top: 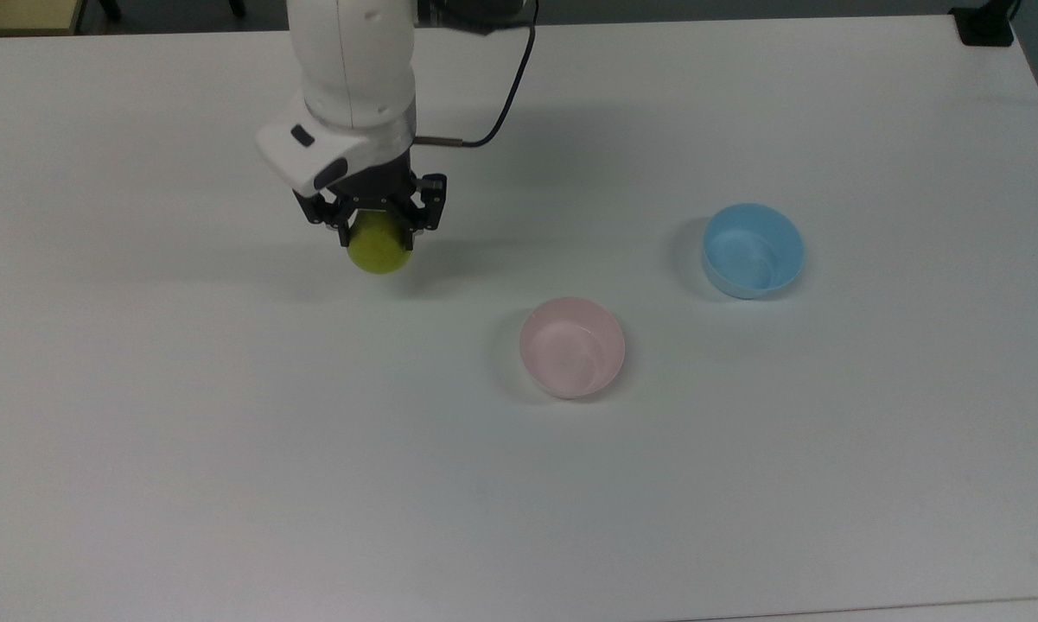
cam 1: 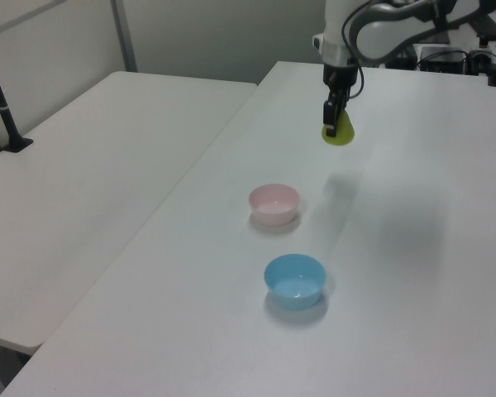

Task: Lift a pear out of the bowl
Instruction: 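Lift the green pear up out of the pink bowl and hold it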

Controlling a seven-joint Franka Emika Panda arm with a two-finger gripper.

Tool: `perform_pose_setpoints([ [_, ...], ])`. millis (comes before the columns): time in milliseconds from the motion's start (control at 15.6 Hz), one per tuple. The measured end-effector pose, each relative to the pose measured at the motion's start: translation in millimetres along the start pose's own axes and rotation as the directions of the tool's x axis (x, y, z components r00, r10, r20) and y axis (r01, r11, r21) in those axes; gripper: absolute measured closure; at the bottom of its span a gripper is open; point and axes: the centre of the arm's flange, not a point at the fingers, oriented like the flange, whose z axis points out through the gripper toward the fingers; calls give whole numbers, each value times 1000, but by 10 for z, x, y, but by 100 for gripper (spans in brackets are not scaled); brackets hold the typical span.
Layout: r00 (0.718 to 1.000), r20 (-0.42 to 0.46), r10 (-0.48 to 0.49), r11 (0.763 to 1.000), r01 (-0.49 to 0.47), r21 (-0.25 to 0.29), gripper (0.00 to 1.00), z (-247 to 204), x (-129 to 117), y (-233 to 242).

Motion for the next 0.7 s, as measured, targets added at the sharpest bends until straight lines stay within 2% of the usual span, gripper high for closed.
perform_pose_setpoints([
  [384,994,107,-36,999,40,-34,34,688,15,-121],
  [640,993,110,-37,998,41,-36,32,714,21,-133],
  [704,994,107,-36,999,40,-36,26,698,30,-129],
])
